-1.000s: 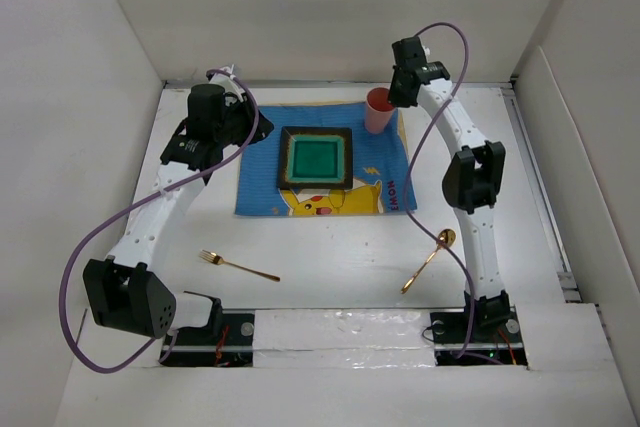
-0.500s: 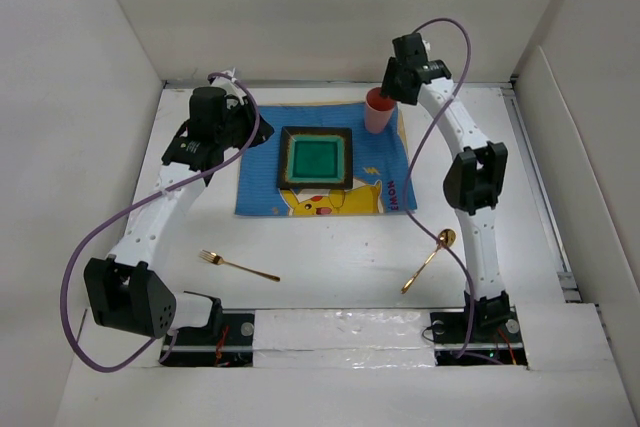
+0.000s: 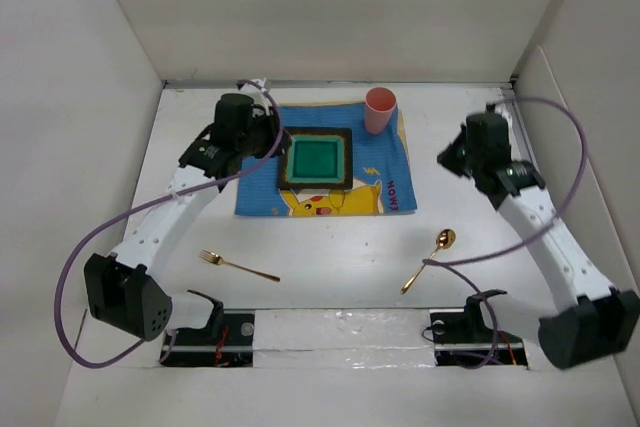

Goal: Set the dinner table for one person

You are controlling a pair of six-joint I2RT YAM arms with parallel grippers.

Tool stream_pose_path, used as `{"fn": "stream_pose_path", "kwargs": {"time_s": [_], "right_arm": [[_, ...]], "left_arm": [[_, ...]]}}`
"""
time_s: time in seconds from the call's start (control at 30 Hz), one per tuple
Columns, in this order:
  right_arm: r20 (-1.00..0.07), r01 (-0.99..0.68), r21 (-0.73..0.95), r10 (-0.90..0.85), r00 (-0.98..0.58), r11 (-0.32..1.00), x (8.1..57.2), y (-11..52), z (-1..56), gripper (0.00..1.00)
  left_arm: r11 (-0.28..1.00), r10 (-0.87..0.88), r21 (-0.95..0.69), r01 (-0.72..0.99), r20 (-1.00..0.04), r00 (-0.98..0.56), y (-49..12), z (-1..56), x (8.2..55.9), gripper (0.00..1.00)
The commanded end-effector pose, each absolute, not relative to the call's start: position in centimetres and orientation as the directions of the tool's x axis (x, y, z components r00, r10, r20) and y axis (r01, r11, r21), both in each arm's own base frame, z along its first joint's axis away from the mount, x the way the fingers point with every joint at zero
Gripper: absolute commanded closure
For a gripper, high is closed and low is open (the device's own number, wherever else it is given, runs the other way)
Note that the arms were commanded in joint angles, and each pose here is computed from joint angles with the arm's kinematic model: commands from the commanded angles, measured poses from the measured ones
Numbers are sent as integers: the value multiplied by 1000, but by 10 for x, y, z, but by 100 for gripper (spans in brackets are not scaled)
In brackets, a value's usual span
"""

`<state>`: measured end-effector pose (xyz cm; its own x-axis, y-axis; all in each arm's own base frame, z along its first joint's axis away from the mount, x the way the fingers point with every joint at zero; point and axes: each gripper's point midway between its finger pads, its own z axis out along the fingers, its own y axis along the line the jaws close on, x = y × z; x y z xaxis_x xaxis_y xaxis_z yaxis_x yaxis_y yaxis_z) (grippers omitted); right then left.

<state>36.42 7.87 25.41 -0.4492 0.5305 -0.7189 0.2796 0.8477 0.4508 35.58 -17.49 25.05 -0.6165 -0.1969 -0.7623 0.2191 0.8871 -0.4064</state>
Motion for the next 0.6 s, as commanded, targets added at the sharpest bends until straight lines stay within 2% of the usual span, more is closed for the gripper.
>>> {"fn": "stream_pose_path", "kwargs": {"time_s": [0.0,0.07,0.13,0.2,0.27,0.3,0.33,0.37,0.43,0.57], "right_arm": [[-574,428,443,616,-539,788,289,69,182,100],[-501,481,427,643,-580,766,247,68,148,100],[-450,497,484,692,-565,720,222,73,144,100],[-363,553,469,721,-590,689,197,79,119,99],[-315,587,456,738,-597,669,182,83,106,91],[-301,585,435,723,-622,685,174,87,96,78],[-304,598,417,725,-618,684,172,85,90,72],[-309,587,400,707,-636,704,171,87,82,60],[-302,599,385,709,-637,702,172,89,74,56],[-272,612,305,682,-679,730,172,93,53,56]], "left_arm": [[901,-123,-325,289,-827,-549,-188,278,340,78],[892,-119,-340,299,-813,-570,-193,270,333,78],[877,-123,-363,315,-803,-583,-196,266,326,78],[866,-122,-376,329,-798,-590,-198,265,322,78],[864,-124,-379,332,-799,-588,-197,264,318,78],[862,-122,-379,336,-799,-589,-197,263,316,77],[864,-118,-378,334,-796,-594,-196,260,314,77],[864,-113,-373,339,-799,-591,-196,260,310,77],[866,-111,-368,339,-802,-586,-197,261,307,77],[851,-112,-381,361,-804,-584,-200,263,298,77]]}}
